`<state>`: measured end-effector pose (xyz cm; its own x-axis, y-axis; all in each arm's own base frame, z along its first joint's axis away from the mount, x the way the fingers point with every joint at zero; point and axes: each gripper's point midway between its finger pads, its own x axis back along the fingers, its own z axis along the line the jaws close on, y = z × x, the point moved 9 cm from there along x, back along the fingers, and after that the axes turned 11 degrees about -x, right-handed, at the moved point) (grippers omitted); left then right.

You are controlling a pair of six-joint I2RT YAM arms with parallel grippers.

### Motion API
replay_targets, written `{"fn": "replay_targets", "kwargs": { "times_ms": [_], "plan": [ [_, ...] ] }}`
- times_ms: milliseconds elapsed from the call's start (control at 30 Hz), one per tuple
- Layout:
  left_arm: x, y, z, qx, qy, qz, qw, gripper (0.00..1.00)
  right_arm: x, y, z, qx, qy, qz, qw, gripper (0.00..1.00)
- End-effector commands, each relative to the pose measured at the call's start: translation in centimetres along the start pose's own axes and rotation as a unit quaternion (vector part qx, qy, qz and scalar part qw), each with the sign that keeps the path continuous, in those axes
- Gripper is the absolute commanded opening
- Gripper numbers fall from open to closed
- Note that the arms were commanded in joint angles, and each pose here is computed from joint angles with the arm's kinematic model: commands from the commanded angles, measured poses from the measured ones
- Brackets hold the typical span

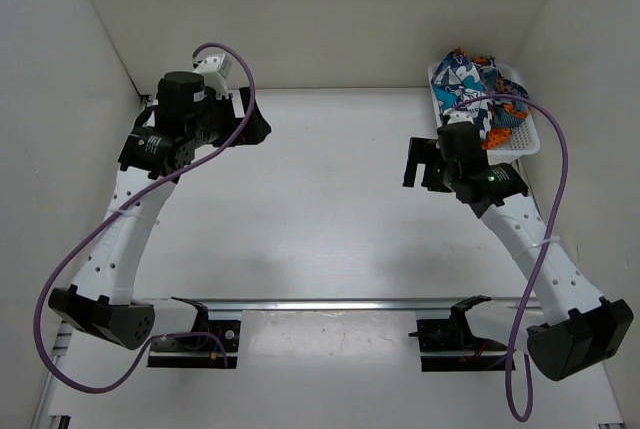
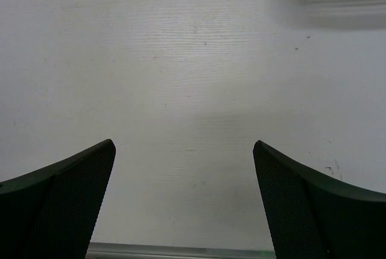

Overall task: Fold and stack the shorts
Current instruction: Grab the shorts from the pile

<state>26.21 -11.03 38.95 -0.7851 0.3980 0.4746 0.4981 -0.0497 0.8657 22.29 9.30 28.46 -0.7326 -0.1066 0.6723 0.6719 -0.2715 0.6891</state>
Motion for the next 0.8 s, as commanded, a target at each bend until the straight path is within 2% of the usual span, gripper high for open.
{"fn": "replay_targets", "kwargs": {
  "times_ms": [0,100,200,333,400,467,533,600,667,700,733,767],
  "plan": [
    [1.2,0.0,0.0,0.016,-0.004,-0.015,1.0,1.0,0.8,-0.2,-0.6,0.001,-0.001,-0.02,1.0,1.0],
    [1.0,-0.8,1.4,0.036,0.034,-0.005,0.999,1.0,0.9,-0.5,-1.1,-0.008,-0.027,-0.017,0.999,1.0],
    [1.2,-1.0,1.9,0.051,0.037,-0.005,0.998,1.0,0.7,-0.7,-1.9,-0.02,-0.076,-0.019,0.997,1.0],
    [1.1,-0.9,2.4,0.03,0.034,-0.004,0.999,1.0,0.4,-0.2,-2.7,-0.023,-0.122,-0.037,0.992,1.0],
    [0.8,-0.9,2.6,0.031,0.041,0.0,0.999,1.0,-0.4,2.1,-3.2,-0.044,-0.153,-0.057,0.986,1.0],
    [0.4,-1.0,2.9,0.032,0.055,0.004,0.998,1.0,-1.7,5.7,-2.3,-0.064,-0.121,-0.032,0.99,1.0],
    [0.1,-1.1,2.9,0.038,0.055,0.008,0.998,1.0,-3.2,8.9,-3.8,-0.091,-0.125,-0.026,0.988,0.98],
    [-0.8,-1.5,3.1,0.057,0.047,0.029,0.997,1.0,-5.9,12.7,-4.9,-0.12,-0.131,-0.025,0.984,0.98],
    [-1.2,-1.7,3.2,0.06,0.049,0.043,0.996,1.0,-9.8,14.2,-6.2,-0.14,-0.145,-0.006,0.979,1.0],
    [-1.3,-1.7,3.4,0.067,0.068,0.041,0.995,1.0,-9.9,16.7,-6.9,-0.153,-0.142,-0.033,0.977,1.0],
    [-1.3,-1.7,3.7,0.066,0.081,0.039,0.994,1.0,-13.3,16.9,-8.0,-0.158,-0.157,-0.012,0.975,1.0],
    [-1.3,-1.7,3.8,0.071,0.091,0.038,0.993,1.0,-14.5,17.4,-8.9,-0.165,-0.16,-0.003,0.973,1.0]
  ]
}}
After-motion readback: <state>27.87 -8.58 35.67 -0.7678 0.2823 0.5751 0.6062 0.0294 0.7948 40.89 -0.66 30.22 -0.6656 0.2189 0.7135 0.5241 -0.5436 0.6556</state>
